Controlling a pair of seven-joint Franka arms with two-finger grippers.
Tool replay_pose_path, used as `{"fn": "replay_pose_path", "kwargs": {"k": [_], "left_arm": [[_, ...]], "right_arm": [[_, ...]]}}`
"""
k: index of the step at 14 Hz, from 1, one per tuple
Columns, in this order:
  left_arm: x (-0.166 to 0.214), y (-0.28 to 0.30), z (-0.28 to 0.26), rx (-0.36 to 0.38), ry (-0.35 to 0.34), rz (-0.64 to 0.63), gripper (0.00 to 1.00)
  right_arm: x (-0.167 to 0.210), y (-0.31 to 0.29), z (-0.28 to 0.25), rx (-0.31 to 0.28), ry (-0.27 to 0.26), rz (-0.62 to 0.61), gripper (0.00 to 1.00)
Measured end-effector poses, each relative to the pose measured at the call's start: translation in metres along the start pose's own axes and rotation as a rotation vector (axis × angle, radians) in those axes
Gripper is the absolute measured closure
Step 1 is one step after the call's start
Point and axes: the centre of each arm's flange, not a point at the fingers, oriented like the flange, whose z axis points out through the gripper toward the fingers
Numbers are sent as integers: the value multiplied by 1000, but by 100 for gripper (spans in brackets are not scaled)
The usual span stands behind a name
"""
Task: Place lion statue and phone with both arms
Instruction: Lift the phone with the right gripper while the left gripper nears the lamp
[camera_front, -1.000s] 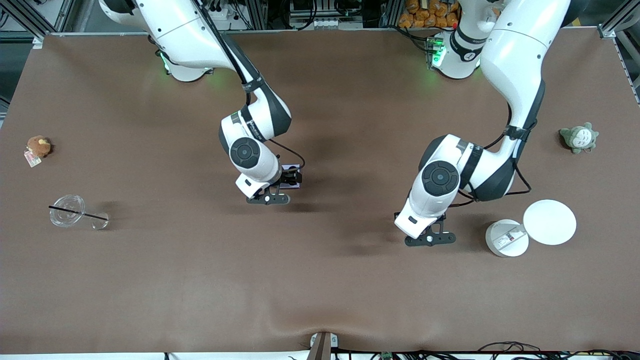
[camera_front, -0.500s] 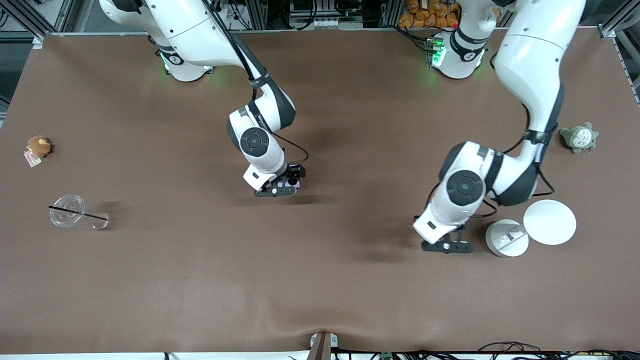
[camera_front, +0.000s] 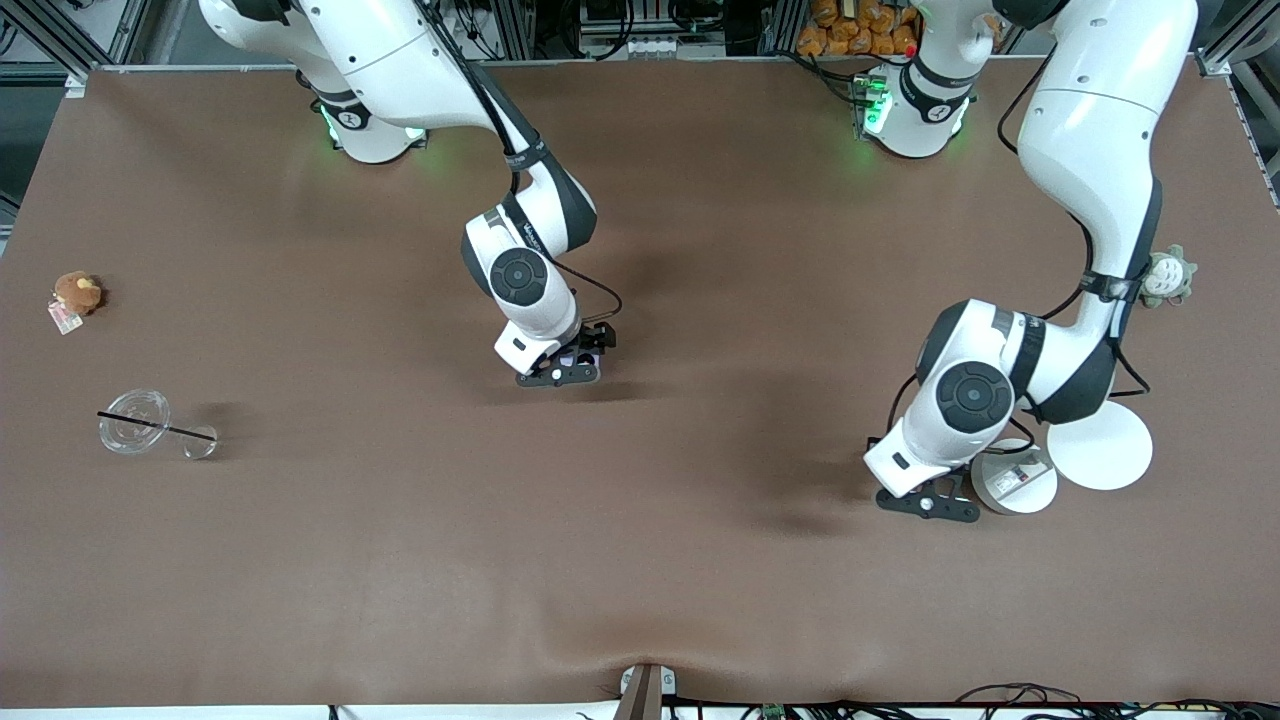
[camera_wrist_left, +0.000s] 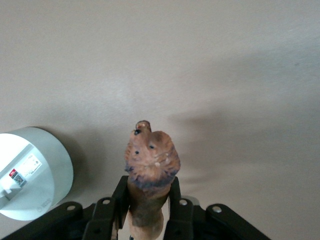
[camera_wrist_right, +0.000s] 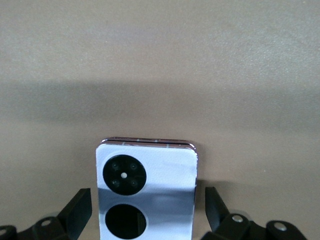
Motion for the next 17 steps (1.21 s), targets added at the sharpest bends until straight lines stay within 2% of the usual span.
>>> {"fn": "replay_pose_path", "kwargs": {"k": [6, 8, 14, 17], "left_arm": [[-12, -41, 45, -7, -74, -46, 65], [-13, -46, 54, -11, -82, -54, 65], [-15, -48, 62, -18, -92, -59, 65], [-15, -53, 63, -19, -90, -66, 65]], "right_arm": [[-8, -6, 5, -1, 4, -3, 0], [-9, -7, 4, -2, 4, -3, 17], [-6, -5, 3, -6, 2, 1, 17], [11, 4, -18, -46, -81, 27, 17]]}}
